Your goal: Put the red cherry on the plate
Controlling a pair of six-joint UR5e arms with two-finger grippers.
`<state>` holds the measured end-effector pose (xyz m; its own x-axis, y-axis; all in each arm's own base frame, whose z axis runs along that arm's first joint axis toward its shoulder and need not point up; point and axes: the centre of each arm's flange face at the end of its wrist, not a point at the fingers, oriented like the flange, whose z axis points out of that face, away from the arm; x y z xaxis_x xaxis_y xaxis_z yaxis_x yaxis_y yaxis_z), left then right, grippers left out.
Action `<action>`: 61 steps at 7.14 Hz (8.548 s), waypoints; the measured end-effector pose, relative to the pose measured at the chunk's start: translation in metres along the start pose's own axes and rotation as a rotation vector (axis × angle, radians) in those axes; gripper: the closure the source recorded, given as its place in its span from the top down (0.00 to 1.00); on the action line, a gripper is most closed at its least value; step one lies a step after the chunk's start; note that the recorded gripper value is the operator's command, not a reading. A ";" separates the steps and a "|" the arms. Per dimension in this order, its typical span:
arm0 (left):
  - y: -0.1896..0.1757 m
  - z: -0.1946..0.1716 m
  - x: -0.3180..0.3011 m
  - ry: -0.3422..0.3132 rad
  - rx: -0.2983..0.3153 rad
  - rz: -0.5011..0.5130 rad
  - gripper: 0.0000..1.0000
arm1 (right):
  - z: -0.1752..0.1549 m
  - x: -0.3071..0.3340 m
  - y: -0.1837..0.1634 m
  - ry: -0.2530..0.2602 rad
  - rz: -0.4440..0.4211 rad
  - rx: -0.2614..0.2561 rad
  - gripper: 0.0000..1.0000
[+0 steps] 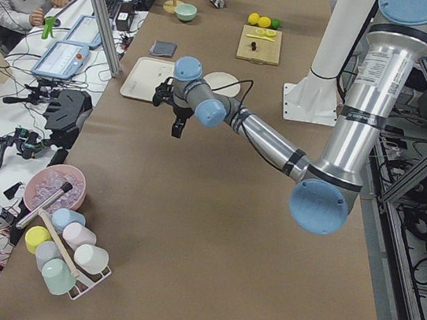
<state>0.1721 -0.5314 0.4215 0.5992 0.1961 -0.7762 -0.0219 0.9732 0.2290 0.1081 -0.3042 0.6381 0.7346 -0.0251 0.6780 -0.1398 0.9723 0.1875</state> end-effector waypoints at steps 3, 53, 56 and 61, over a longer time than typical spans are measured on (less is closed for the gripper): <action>0.043 -0.044 -0.169 -0.054 -0.046 0.068 0.98 | 0.002 0.001 0.000 0.000 0.007 -0.010 1.00; 0.119 -0.072 -0.238 -0.077 -0.025 0.112 0.98 | 0.159 -0.491 0.018 -0.138 0.204 -0.013 0.00; 0.119 -0.072 -0.238 -0.077 -0.025 0.111 0.98 | 0.086 -0.543 -0.049 -0.146 0.283 -0.065 0.00; 0.119 -0.070 -0.238 -0.076 -0.029 0.110 0.98 | 0.022 -0.681 -0.098 -0.176 0.297 -0.073 0.00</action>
<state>-0.0293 -0.4535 0.5925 0.6507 0.2929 -0.7006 -0.1131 0.9497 0.2920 -0.3930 -0.3879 0.1740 0.5430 0.2275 0.8083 -0.2773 0.9572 -0.0832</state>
